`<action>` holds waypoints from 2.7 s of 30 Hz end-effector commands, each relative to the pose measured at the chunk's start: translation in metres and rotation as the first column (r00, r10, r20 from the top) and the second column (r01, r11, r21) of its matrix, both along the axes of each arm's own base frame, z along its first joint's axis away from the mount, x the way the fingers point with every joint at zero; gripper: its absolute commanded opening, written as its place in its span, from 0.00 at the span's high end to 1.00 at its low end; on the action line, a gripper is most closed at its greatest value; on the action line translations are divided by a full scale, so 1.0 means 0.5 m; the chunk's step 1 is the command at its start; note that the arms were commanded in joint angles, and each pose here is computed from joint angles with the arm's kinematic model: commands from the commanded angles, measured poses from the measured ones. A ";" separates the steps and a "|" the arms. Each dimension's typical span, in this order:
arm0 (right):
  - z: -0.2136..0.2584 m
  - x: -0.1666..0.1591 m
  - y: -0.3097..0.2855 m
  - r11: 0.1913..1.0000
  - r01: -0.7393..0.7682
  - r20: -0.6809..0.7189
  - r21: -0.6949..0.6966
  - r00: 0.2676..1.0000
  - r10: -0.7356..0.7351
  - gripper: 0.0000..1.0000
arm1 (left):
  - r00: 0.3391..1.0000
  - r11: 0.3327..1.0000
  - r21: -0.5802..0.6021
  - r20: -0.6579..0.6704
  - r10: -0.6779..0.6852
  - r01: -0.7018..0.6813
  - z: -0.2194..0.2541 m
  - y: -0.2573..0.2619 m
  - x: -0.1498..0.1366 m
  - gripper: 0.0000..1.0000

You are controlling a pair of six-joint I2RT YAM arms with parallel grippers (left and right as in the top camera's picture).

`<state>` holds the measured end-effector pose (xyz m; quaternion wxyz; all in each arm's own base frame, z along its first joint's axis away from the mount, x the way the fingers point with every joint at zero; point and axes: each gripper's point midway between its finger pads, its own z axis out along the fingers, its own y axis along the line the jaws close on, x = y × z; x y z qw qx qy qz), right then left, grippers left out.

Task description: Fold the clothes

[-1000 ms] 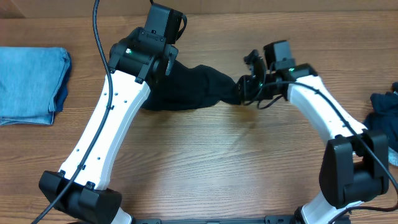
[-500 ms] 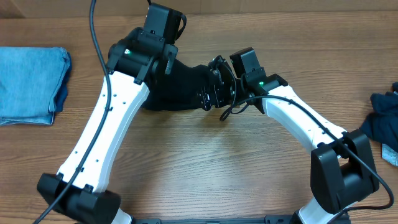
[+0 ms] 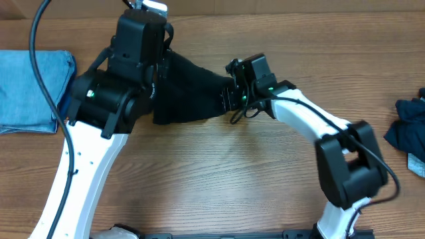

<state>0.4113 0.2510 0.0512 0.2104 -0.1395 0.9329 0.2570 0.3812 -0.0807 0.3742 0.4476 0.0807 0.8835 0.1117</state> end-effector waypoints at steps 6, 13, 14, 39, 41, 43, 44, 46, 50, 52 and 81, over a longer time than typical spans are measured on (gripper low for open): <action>-0.030 0.016 -0.014 0.998 0.066 -0.035 0.016 0.997 -0.065 0.57 | 0.999 0.999 -0.037 0.050 0.013 -0.011 0.037 0.002 -0.014 0.96; 0.028 -0.064 0.072 0.933 -0.219 -0.057 0.284 0.968 0.245 0.16 | 0.999 0.999 -0.036 0.051 0.013 -0.011 0.037 0.003 -0.014 0.96; 0.036 -0.072 0.079 0.919 -0.236 -0.060 0.316 0.962 0.268 0.16 | 0.999 0.999 -0.036 0.050 0.013 -0.012 0.037 0.003 -0.014 0.96; 0.124 -0.048 0.054 0.817 -0.274 -0.010 0.507 0.946 0.323 0.17 | 0.988 0.997 -0.070 0.153 0.021 -0.010 0.081 -0.005 0.012 0.96; 0.153 -0.056 0.061 0.761 -0.321 0.033 0.564 0.929 0.368 0.17 | 0.988 0.997 -0.076 0.155 0.014 -0.002 0.081 -0.009 0.013 0.96; 0.164 -0.065 0.069 0.735 -0.343 0.046 0.585 0.919 0.392 0.17 | 0.987 0.997 -0.077 0.160 0.015 -0.003 0.084 -0.009 0.014 0.96; 0.165 -0.068 0.073 0.731 -0.348 0.046 0.587 0.916 0.399 0.17 | 0.986 0.997 -0.078 0.164 0.018 -0.005 0.085 -0.008 0.015 0.96; 0.164 -0.080 0.087 0.725 -0.362 0.046 0.587 0.908 0.416 0.17 | 0.983 0.996 -0.084 0.183 0.021 -0.006 0.094 -0.009 0.019 0.96; 0.164 -0.105 0.118 0.709 -0.392 0.046 0.587 0.890 0.454 0.17 | 0.971 0.994 -0.109 0.240 0.026 0.000 0.120 -0.014 0.031 0.96; 0.165 -0.116 0.131 0.701 -0.406 0.048 0.586 0.881 0.470 0.17 | 0.967 0.993 -0.117 0.255 0.028 0.002 0.127 -0.015 0.034 0.96; 0.201 -0.133 0.187 0.635 -0.475 0.130 0.609 0.850 0.510 0.18 | 0.940 0.994 -0.106 0.340 0.032 0.005 0.170 -0.014 0.048 0.95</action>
